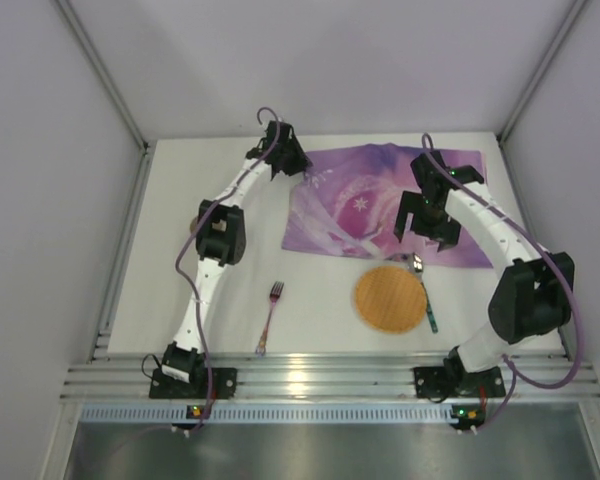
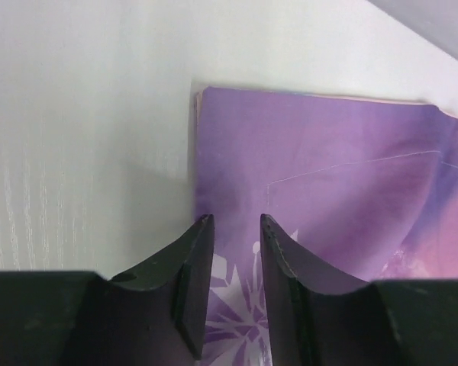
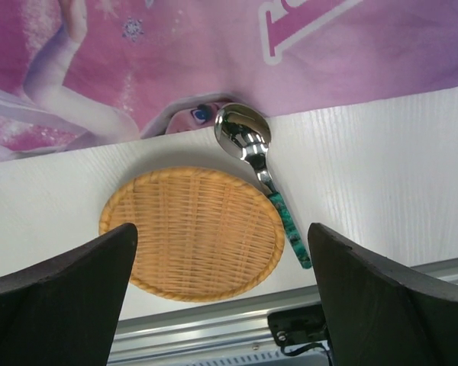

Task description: Set the dinner table for one person

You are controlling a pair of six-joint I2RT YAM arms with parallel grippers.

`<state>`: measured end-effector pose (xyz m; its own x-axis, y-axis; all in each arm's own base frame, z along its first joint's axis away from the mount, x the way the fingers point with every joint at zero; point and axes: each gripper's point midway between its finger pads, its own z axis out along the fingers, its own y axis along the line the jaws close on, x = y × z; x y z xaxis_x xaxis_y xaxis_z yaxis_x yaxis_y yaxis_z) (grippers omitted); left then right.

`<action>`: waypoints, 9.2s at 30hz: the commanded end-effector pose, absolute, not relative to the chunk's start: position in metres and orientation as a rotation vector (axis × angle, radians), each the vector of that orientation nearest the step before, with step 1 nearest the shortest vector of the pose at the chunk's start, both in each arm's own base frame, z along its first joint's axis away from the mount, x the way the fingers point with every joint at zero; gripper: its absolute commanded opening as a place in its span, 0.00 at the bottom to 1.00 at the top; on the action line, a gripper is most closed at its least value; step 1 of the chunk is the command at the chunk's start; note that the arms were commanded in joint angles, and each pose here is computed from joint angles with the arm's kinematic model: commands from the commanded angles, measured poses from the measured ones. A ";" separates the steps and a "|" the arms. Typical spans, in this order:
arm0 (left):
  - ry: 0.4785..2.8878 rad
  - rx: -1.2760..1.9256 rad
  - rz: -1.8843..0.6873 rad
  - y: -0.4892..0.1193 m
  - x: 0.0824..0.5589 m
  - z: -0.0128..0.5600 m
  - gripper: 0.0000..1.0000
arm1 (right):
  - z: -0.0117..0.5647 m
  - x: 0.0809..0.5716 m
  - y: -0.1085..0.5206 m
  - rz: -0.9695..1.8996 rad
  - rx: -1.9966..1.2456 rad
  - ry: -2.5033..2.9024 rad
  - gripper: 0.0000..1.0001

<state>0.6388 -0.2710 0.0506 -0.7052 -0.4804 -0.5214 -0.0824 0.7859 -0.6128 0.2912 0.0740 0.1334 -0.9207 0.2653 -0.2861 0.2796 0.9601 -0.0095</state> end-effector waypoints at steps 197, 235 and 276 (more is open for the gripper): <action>2.741 -0.170 -0.363 -0.146 0.405 0.026 0.77 | 0.164 0.314 0.137 0.334 0.127 2.643 1.00; 2.627 0.476 -1.411 -0.336 0.222 0.102 0.90 | 0.176 0.309 0.113 0.265 0.160 2.649 1.00; 2.670 0.539 -1.567 -0.423 0.212 0.100 0.00 | 0.166 0.283 0.095 0.183 0.186 2.656 1.00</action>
<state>0.2097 -0.4144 0.0405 -0.9630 0.2581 -0.0773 0.2070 0.5248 -0.8257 0.2792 0.1000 0.1591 -0.9030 0.1488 -0.4030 0.0899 0.9828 0.1614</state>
